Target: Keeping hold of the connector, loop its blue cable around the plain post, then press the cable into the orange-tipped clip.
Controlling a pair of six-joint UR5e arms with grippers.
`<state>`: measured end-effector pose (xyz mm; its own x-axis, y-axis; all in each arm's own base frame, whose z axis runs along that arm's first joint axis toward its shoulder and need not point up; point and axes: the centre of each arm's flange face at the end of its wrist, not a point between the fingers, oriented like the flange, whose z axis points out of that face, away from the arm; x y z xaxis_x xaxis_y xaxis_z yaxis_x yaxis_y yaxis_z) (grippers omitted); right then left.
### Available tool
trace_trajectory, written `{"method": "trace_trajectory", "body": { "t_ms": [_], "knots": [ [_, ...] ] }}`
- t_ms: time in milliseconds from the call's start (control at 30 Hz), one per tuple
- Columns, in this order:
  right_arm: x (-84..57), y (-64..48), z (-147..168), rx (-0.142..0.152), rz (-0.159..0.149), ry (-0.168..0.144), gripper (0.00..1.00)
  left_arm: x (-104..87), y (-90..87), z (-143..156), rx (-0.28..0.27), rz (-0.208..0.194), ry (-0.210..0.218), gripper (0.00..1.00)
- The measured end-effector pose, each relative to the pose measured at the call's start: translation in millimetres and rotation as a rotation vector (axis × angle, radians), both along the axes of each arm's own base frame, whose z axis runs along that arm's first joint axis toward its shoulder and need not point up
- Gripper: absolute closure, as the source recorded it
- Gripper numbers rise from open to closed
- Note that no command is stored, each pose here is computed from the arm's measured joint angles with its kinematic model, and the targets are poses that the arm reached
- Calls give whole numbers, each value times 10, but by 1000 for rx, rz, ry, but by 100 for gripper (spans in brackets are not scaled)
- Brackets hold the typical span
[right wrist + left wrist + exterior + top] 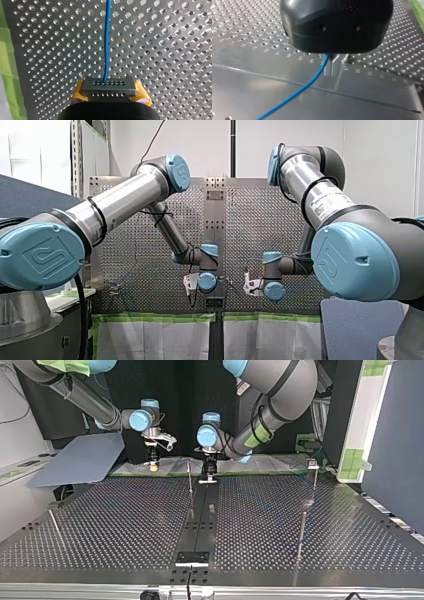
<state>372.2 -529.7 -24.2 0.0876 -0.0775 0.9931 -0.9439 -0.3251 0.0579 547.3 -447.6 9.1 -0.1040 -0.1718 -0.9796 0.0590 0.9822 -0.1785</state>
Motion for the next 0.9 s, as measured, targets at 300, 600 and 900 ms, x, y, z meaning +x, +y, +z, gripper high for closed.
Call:
{"method": "trace_trajectory", "body": {
  "t_ms": [300, 600, 900],
  "knots": [
    [-17, -227, 115, -3, 1, -7, 100, 138, 17, 105, 19, 9, 21, 100],
    [-132, -431, 187, -3, -3, -13, 100, 259, 128, 151, 42, 34, 46, 100],
    [-286, -591, 224, 8, -10, -24, 100, 297, 194, 149, 50, 49, 51, 100]
  ]
}}
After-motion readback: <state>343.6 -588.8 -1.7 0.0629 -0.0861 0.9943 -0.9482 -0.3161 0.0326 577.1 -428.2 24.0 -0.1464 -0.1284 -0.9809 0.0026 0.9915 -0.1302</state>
